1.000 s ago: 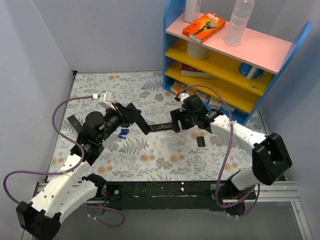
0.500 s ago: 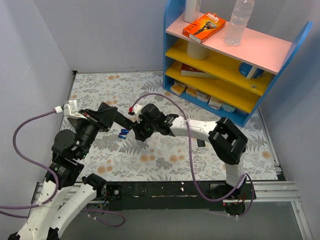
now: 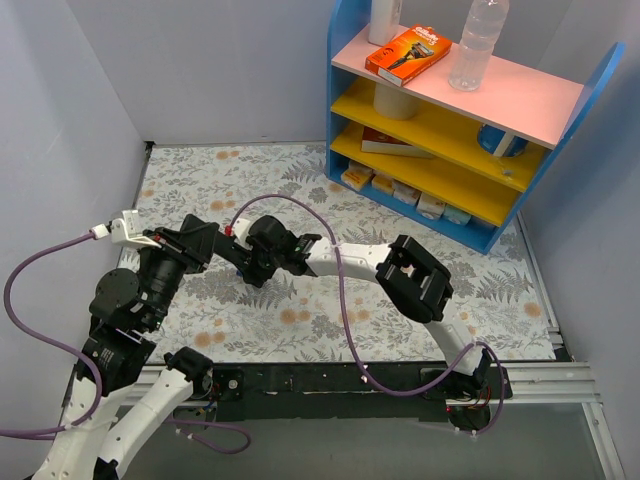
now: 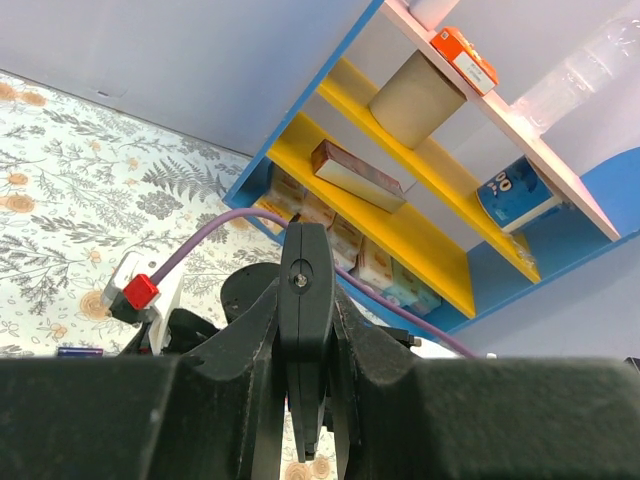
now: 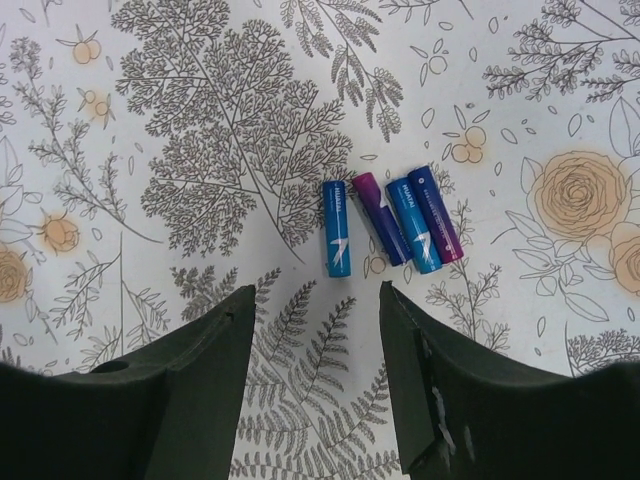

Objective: Load the batteries into the remote control
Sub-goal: Move the battery to the center of the board.

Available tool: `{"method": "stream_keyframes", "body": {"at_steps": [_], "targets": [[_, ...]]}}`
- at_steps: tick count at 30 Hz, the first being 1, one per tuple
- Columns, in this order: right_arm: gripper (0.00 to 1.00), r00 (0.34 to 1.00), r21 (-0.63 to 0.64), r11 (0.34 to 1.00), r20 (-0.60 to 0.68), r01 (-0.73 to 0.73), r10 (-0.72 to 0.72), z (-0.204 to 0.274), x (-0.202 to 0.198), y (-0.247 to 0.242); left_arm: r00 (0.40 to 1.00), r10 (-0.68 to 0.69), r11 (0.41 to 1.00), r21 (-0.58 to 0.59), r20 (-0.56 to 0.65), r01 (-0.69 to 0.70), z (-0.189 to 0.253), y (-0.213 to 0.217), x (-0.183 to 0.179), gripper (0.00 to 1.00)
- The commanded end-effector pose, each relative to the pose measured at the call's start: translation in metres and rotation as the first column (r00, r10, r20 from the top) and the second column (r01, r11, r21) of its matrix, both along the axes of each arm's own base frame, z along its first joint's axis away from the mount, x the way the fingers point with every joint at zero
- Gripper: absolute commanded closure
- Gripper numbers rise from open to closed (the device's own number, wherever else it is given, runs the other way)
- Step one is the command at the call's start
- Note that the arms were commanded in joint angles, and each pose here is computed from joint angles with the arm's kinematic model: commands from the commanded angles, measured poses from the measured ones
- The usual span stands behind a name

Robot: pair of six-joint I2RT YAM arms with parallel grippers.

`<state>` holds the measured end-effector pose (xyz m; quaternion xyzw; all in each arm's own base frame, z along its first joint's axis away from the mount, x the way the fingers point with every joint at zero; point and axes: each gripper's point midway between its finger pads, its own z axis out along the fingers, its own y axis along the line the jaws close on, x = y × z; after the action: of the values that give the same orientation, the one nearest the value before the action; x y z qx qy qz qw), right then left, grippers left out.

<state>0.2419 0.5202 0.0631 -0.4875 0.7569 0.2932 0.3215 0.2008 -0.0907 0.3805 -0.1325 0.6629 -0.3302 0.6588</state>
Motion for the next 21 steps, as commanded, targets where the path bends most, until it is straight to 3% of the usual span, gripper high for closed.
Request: {"method": "stream_keyframes", "body": {"at_steps": [1, 16, 21], "targets": [[0.40, 0.997, 0.025, 1.000, 0.069, -0.017, 0.015, 0.009, 0.010, 0.017, 1.000, 0.024, 1.000, 0.011, 0.016, -0.025, 0.009, 0.009, -0.006, 1.00], [0.47, 0.990, -0.094, 0.995, 0.135, -0.016, 0.028, -0.034, 0.016, 0.019, 1.000, 0.014, 1.000, 0.024, 0.001, -0.014, 0.004, 0.007, -0.008, 1.00], [0.64, 0.981, -0.161, 0.987, 0.189, -0.007, 0.038, -0.043, 0.014, 0.005, 1.000, 0.016, 1.000, 0.018, 0.000, -0.016, 0.001, 0.008, -0.009, 1.00]]}}
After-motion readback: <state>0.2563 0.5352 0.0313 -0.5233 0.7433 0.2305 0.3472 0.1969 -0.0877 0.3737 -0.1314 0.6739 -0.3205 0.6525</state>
